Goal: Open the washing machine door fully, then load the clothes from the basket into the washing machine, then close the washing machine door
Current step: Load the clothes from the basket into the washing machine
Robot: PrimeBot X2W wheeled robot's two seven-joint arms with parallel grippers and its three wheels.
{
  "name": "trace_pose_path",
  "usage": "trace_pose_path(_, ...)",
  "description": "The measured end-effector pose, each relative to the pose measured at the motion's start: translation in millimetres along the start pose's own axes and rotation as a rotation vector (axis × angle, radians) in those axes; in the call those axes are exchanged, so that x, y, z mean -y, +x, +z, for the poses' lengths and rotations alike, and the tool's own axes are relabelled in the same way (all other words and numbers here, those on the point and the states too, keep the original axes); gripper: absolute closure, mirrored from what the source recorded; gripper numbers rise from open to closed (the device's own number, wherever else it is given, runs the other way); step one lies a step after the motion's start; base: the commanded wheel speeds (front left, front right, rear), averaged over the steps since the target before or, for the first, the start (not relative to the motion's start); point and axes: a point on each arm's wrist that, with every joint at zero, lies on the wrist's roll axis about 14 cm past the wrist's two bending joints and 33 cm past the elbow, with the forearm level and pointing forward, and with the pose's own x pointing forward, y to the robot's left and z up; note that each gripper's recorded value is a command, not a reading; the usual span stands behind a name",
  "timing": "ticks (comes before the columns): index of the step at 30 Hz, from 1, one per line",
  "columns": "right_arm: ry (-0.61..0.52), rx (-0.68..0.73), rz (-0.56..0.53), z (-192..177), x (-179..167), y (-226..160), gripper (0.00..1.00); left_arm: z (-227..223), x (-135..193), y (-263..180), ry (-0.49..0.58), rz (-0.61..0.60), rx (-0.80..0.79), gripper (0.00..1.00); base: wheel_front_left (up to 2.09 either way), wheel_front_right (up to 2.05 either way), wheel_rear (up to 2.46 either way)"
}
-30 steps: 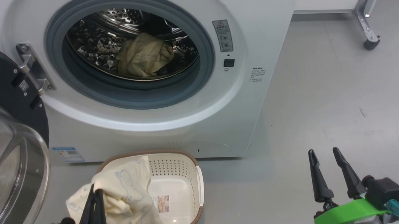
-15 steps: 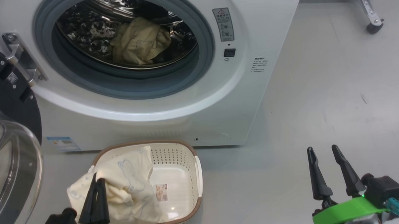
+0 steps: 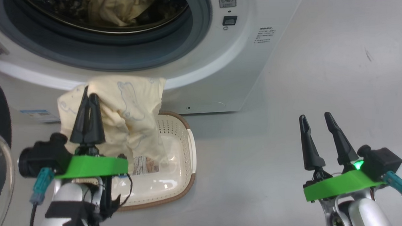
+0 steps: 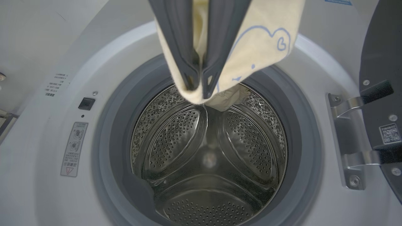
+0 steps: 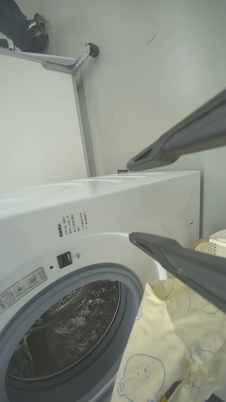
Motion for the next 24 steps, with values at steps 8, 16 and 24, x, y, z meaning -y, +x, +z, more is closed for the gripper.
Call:
trace_pose_path(8, 0.008, -0.013, -0.047, -6.5, 13.1, 8.7, 0.00, -2.1, 5.3, 63.9, 0.061, -0.056, 0.048, 1.00, 0.00, 0.00, 0.00)
trace_pose_path(16, 0.018, -0.023, -0.066, -10.2, 17.7, 10.7, 0.00, 0.1, 14.5, 126.2, 0.113, -0.089, 0.067, 1.00, 0.00, 0.00, 0.00)
trace_pose_path(24, 0.019, -0.072, -0.094, -24.7, 25.6, 9.1, 0.00, -37.4, 5.3, 183.1, 0.123, -0.030, -0.034, 1.00, 0.00, 0.00, 0.00)
